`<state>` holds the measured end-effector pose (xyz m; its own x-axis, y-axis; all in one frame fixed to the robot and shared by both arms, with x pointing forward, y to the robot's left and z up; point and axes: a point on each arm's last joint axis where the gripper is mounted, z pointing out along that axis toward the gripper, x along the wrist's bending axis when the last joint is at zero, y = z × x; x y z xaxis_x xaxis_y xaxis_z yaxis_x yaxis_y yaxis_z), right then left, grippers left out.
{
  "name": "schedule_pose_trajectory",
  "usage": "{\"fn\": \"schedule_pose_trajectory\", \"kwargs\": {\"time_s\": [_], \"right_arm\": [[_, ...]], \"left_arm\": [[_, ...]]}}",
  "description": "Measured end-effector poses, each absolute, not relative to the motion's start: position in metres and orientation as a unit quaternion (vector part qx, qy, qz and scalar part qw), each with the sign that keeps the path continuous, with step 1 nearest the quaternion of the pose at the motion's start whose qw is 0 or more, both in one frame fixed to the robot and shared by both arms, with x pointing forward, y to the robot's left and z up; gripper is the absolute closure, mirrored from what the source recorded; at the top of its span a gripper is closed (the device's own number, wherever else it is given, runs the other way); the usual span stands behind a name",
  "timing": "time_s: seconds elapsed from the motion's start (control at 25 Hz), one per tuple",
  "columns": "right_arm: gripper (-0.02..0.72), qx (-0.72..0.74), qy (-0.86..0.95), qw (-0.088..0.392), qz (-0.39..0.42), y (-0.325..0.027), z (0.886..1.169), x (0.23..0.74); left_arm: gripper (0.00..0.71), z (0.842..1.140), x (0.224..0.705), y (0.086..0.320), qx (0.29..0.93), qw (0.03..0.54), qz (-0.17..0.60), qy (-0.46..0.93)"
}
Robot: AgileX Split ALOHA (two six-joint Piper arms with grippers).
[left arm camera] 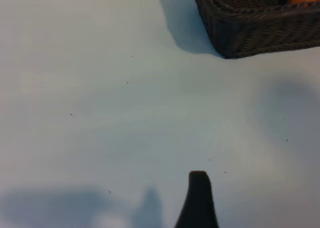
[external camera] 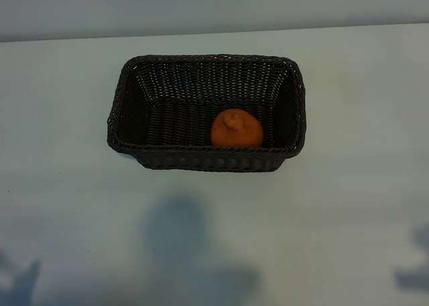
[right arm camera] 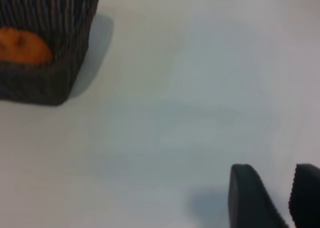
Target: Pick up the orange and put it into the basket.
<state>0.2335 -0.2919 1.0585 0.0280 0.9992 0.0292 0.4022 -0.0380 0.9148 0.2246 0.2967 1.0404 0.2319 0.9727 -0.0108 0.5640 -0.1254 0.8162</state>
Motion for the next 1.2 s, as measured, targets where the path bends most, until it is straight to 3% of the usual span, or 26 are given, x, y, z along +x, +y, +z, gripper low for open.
{"fn": "schedule_pose_trajectory", "kwargs": {"time_s": [1.2], "right_arm": [[0.462,0.617,0.588,0.369,0.369,-0.293,1.05,0.235]], "left_arm": [[0.12,1.04,0.225,0.297,0.695,0.364,0.28,0.553]]}}
